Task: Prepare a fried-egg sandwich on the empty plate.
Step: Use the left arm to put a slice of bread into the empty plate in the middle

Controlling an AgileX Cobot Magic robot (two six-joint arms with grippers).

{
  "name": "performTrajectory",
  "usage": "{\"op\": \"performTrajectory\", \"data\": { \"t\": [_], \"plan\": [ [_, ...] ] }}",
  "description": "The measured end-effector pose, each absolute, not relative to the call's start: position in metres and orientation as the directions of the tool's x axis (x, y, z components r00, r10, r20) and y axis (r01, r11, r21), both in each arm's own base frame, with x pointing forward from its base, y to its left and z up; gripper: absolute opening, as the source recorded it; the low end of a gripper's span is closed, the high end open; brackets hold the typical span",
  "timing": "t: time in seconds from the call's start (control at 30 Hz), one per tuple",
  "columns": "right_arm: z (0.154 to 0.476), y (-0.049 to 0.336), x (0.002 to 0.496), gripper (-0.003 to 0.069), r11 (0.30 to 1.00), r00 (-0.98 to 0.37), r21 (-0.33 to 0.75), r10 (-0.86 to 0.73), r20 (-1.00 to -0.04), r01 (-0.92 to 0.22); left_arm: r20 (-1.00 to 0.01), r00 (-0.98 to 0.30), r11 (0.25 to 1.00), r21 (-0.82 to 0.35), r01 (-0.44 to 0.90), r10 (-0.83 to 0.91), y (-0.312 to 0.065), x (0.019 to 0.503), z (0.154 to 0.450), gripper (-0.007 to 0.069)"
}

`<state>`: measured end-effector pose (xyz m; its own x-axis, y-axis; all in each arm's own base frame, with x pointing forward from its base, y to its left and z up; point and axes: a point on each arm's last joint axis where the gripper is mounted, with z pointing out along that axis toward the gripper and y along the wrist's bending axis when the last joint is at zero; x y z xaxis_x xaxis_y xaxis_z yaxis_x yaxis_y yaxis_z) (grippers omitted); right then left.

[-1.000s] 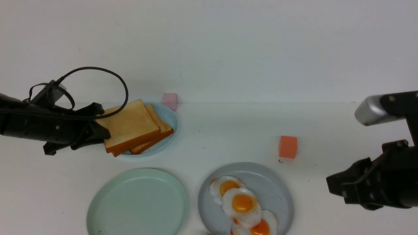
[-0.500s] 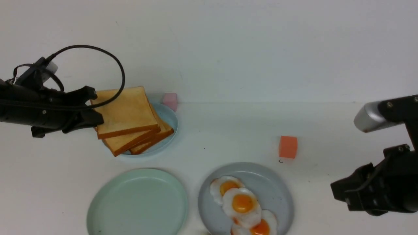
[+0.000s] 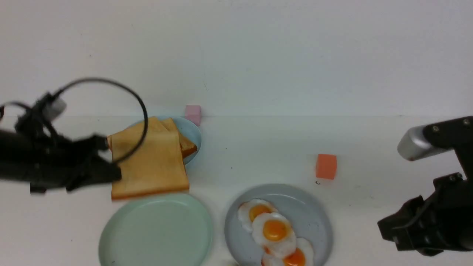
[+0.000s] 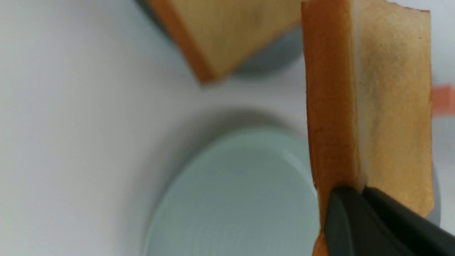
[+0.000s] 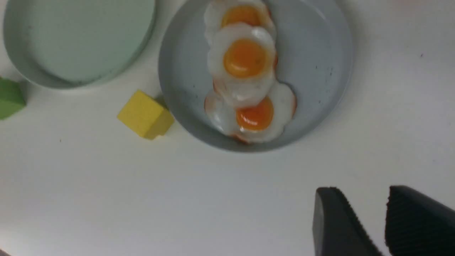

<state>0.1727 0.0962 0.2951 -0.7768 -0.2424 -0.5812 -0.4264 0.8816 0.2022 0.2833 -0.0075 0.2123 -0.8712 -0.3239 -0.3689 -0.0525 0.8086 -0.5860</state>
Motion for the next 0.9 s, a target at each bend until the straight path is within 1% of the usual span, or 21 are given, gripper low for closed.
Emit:
{"op": "performTrajectory", "data": {
  "t": [0.1, 0.17, 0.27, 0.4, 0.53, 0.63, 0.7, 0.73, 0.77, 0.8, 0.83, 0.9],
  "plan": [
    [0.289, 0.098, 0.177, 0.0242, 0.884, -0.793, 0.203, -0.25, -0.556, -0.421, -0.265, -0.906, 0.797, -0.592, -0.117, -0.33, -0.012, 0.258, 0.182, -0.0008],
    [0.285, 0.1, 0.18, 0.0242, 0.886, -0.803, 0.203, -0.255, -0.539, -0.417, -0.238, -0.911, 0.791, -0.596, -0.137, -0.336, -0.013, 0.248, 0.172, -0.0008],
    [0.279, 0.102, 0.185, 0.0242, 0.889, -0.814, 0.203, -0.258, -0.521, -0.411, -0.225, -0.907, 0.777, -0.61, -0.154, -0.357, -0.015, 0.244, 0.167, -0.0008],
    [0.27, 0.108, 0.195, 0.0242, 0.891, -0.832, 0.23, -0.235, -0.502, -0.391, -0.257, -0.886, 0.781, -0.602, -0.167, -0.387, -0.013, 0.246, 0.167, -0.0005],
    [0.266, 0.117, 0.211, 0.0256, 0.892, -0.847, 0.26, -0.207, -0.489, -0.368, -0.26, -0.882, 0.781, -0.601, -0.172, -0.394, -0.012, 0.247, 0.167, 0.0026],
    [0.27, 0.124, 0.227, 0.0277, 0.892, -0.844, 0.264, -0.201, -0.497, -0.368, -0.255, -0.883, 0.778, -0.604, -0.174, -0.395, -0.012, 0.247, 0.167, 0.0069],
    [0.269, 0.132, 0.243, 0.03, 0.892, -0.849, 0.273, -0.194, -0.491, -0.361, -0.243, -0.886, 0.774, -0.607, -0.179, -0.395, -0.013, 0.246, 0.167, 0.0113],
    [0.269, 0.138, 0.253, 0.0312, 0.891, -0.853, 0.284, -0.186, -0.487, -0.355, -0.235, -0.888, 0.772, -0.609, -0.182, -0.394, -0.013, 0.245, 0.167, 0.0148],
    [0.268, 0.139, 0.255, 0.0314, 0.89, -0.855, 0.288, -0.182, -0.485, -0.353, -0.235, -0.889, 0.773, -0.608, -0.182, -0.394, -0.013, 0.245, 0.167, 0.0154],
    [0.265, 0.143, 0.263, 0.0321, 0.89, -0.863, 0.297, -0.177, -0.474, -0.346, -0.23, -0.89, 0.773, -0.607, -0.186, -0.394, -0.013, 0.245, 0.166, 0.0176],
    [0.257, 0.149, 0.273, 0.0331, 0.89, -0.878, 0.314, -0.169, -0.447, -0.331, -0.222, -0.891, 0.773, -0.605, -0.194, -0.397, -0.013, 0.244, 0.166, 0.0229],
    [0.247, 0.157, 0.286, 0.0334, 0.886, -0.891, 0.32, -0.188, -0.413, -0.336, -0.209, -0.89, 0.773, -0.597, -0.212, -0.405, -0.012, 0.243, 0.166, 0.0279]
  ]
}}
